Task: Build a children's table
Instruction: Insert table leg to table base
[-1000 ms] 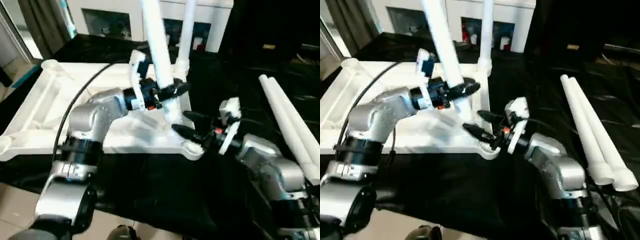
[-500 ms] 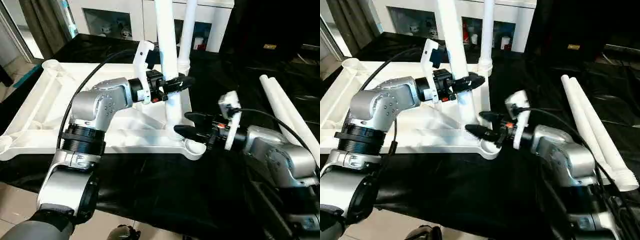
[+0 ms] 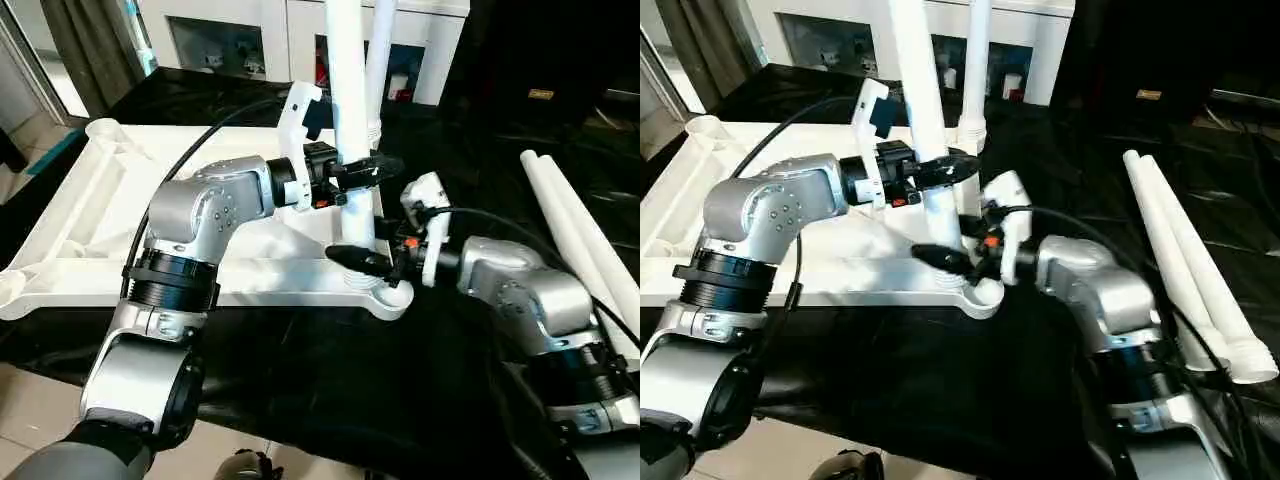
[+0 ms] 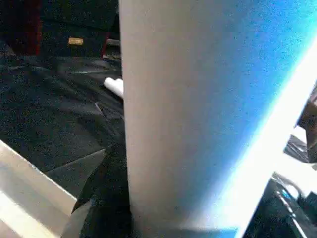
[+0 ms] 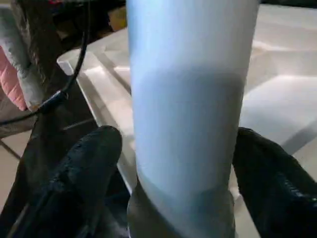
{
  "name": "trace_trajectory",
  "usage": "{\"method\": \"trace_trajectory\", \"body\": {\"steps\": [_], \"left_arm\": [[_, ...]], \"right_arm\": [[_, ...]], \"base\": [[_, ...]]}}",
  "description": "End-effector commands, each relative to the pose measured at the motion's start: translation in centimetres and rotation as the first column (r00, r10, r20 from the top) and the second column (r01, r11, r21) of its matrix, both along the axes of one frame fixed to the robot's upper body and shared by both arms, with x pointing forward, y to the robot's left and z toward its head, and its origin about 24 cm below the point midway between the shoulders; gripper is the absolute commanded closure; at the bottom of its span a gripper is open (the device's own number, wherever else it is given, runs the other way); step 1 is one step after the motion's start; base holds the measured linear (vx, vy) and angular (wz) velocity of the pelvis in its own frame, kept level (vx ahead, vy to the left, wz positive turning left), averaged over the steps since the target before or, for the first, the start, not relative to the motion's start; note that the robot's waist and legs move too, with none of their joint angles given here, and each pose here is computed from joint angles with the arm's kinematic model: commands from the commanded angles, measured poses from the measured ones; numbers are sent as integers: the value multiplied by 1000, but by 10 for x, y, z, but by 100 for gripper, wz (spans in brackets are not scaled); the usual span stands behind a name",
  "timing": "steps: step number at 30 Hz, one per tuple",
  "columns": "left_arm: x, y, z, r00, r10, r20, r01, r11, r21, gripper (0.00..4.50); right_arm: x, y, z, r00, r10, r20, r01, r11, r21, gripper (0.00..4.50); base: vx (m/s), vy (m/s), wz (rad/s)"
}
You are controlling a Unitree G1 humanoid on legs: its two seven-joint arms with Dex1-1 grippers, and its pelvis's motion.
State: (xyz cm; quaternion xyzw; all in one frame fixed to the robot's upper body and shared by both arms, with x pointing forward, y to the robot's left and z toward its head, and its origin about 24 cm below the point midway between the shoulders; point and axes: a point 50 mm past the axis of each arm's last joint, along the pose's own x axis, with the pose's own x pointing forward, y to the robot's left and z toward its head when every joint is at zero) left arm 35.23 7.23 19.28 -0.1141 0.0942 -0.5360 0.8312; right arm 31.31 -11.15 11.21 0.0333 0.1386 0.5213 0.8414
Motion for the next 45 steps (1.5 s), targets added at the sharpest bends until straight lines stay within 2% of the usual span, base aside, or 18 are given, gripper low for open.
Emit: {"method": "trace_trajectory", "body": {"steps": [1, 7, 9, 14, 16, 19, 20, 25, 26, 30, 31, 33, 37, 42, 45], "left_arm": [[-2, 1, 11, 1000, -5, 29, 6, 1000, -21, 260], [-5, 3, 10, 998, -32, 54, 33, 999, -18, 260], [-9, 4, 11, 996, -73, 45, 74, 996, -39, 204], [-11, 4, 12, 994, -94, 54, 97, 994, -57, 157], [-17, 4, 13, 983, -165, 79, 172, 981, -89, 148], [-20, 5, 14, 976, -200, 83, 208, 972, -105, 123], [-24, 6, 14, 965, -248, 83, 257, 959, -122, 120], [-25, 5, 11, 965, -252, 70, 259, 959, -119, 120], [-24, 5, 10, 967, -246, 69, 253, 961, -114, 147], [-21, 7, 10, 970, -237, 61, 243, 959, -143, 157], [-21, 7, 10, 970, -236, 60, 243, 959, -147, 180], [-20, 9, 11, 968, -247, 47, 252, 951, -180, 197], [-21, 10, 13, 964, -261, 40, 264, 939, -220, 212], [-21, 9, 16, 962, -267, 50, 271, 935, -228, 259], [-21, 8, 18, 961, -272, 57, 278, 934, -224, 265]], "right_arm": [[0, -1, 0, 1000, 8, 12, -8, 1000, -15, 122], [-2, -3, 1, 999, 41, 15, -41, 999, -2, 159], [-5, -6, 1, 998, 65, 8, -65, 998, 19, 176], [-13, -9, 2, 991, 135, -3, -134, 989, 67, 218], [-21, -12, 3, 981, 195, -20, -192, 975, 110, 235], [-24, -13, 4, 975, 219, -29, -213, 968, 129, 254], [-26, -15, 5, 970, 242, -37, -234, 961, 145, 255], [-27, -18, 5, 971, 237, -35, -230, 962, 145, 259], [-27, -18, 5, 972, 233, -33, -226, 963, 147, 259], [-26, -19, 7, 973, 230, -28, -223, 962, 156, 260], [-26, -20, 7, 972, 232, -28, -225, 962, 157, 260], [-28, -22, 10, 969, 244, -29, -236, 958, 165, 260], [-29, -24, 14, 970, 244, -19, -237, 956, 174, 260], [-29, -25, 19, 970, 242, -9, -237, 955, 178, 260], [-29, -26, 20, 972, 237, -1, -233, 957, 172, 260]], "base": [[0, 0, 0], [0, 0, 0], [0, 0, 0], [0, 0, 0], [0, 0, 0], [0, 0, 0], [0, 0, 0], [0, 0, 0], [0, 0, 0], [0, 0, 0], [0, 0, 0], [0, 0, 0], [0, 0, 0], [0, 0, 0], [0, 0, 0]]}}
